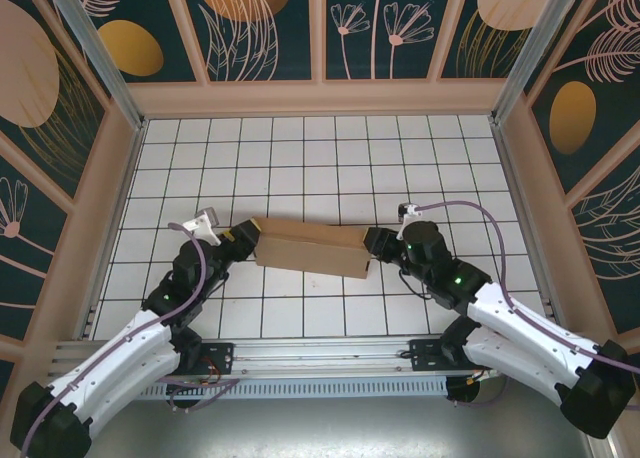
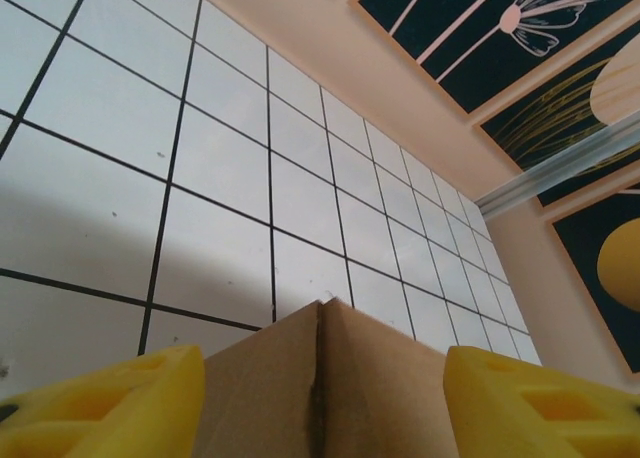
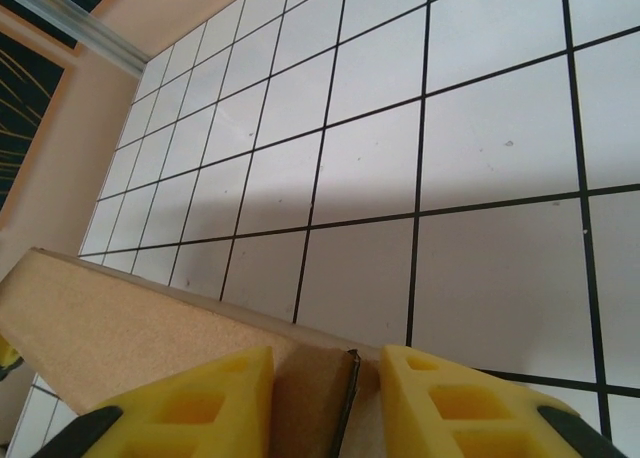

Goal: Fold the paper box

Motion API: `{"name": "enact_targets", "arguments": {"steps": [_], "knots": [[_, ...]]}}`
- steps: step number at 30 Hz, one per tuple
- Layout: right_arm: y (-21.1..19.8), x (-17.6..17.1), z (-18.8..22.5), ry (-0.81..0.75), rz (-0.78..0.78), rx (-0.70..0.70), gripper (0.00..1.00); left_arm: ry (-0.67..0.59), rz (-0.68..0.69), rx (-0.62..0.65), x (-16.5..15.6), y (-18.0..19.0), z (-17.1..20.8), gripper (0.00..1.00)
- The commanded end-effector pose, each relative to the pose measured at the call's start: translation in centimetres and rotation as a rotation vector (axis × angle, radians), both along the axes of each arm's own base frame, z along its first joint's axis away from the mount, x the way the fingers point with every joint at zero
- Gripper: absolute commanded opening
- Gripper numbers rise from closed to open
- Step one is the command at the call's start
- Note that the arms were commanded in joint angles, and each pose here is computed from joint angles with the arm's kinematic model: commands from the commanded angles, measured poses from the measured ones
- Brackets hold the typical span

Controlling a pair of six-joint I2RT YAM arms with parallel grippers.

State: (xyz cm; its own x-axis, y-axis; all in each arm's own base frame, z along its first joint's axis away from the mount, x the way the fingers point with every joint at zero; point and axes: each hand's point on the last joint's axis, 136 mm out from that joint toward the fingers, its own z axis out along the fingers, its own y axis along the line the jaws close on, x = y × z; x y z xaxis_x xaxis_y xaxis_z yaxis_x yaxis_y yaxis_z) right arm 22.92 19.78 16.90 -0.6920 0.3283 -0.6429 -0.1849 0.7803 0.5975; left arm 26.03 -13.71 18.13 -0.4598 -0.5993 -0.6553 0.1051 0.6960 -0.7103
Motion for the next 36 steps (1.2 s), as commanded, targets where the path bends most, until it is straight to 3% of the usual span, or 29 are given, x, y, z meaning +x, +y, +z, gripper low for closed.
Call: {"name": "enact_targets", "arguments": {"steps": [1, 6, 14, 22, 30, 36], "knots": [[-2.7, -1.3, -4.7, 0.109, -0.052, -0.188, 0.33, -0.049, 0.026, 0.045, 0.4, 1.0, 2.7, 0.66], [-2.7, -1.2, -4.5, 0.098, -0.054, -0.193, 0.33, -0.081, 0.009, 0.03, 1.0, 1.7, 4.7, 0.61], [-2.8, -1.1, -4.9, 0.097, -0.056, -0.198, 0.33, -0.038, -0.23, -0.054, 0.6, -2.2, 3.0, 0.51], [-2.3, -1.3, -5.4, 0.089, -0.019, -0.2, 0.32, 0.048, -0.196, -0.05, 0.3, -1.6, -1.2, 0.43], [-3.3, -1.9, -7.8, 0.12, -0.037, -0.24, 0.32, 0.169, -0.112, -0.092, -0.8, -0.2, -6.2, 0.25], [-5.1, -2.3, -10.5, 0.131, -0.14, -0.323, 0.19, 0.225, -0.084, -0.069, -1.3, 0.4, -8.1, 0.13]]}}
